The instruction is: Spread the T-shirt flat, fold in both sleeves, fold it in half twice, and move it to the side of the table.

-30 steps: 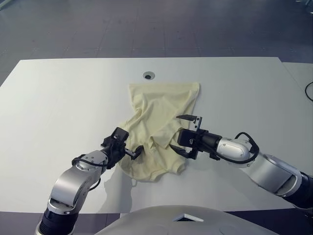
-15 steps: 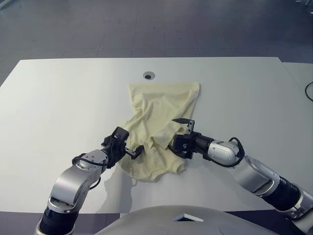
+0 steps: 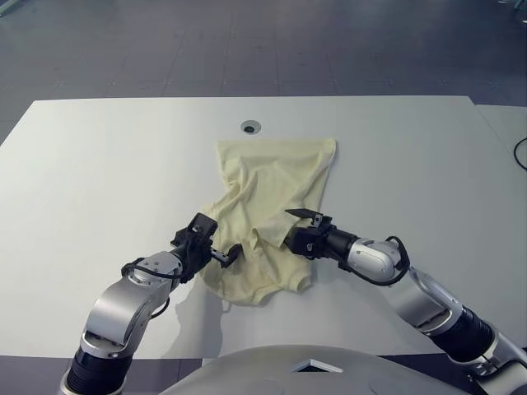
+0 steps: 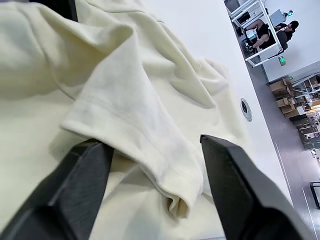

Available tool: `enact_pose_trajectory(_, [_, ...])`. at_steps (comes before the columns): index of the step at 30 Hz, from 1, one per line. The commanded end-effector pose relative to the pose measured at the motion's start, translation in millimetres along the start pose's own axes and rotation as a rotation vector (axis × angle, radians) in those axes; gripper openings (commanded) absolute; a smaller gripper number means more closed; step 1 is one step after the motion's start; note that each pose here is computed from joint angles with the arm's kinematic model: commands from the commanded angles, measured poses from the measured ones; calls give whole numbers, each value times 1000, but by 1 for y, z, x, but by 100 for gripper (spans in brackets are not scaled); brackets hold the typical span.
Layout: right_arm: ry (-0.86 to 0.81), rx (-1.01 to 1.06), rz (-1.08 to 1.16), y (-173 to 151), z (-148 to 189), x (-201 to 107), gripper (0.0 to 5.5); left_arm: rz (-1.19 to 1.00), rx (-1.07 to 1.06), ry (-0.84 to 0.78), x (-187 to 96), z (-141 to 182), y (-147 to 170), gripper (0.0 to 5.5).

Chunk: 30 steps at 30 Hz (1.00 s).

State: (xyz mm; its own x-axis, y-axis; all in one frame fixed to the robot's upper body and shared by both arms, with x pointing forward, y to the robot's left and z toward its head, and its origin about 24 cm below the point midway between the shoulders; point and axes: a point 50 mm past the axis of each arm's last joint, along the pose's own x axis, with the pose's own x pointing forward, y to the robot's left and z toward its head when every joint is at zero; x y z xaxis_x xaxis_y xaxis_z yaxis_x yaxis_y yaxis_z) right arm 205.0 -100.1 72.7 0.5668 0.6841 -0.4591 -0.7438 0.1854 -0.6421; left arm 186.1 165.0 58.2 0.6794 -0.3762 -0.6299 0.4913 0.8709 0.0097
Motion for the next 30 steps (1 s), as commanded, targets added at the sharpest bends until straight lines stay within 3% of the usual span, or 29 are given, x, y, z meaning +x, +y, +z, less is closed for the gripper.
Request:
enact_pose_trajectory(1, [1, -6, -1, -2, -3, -2, 234, 7, -16, 96, 2, -16, 0, 540])
enact_pose_trajectory(16, [-14, -3, 9, 1, -5, -1, 1, 9, -18, 94, 2, -15, 0, 540])
enact_pose_trajectory(20, [1, 4, 1, -1, -10, -7, 1, 9, -17, 95, 2, -16, 0, 540])
enact_pose_trajectory(30, [139, -103, -7, -38, -48, -73, 1, 61, -69, 101, -8, -28, -5, 540])
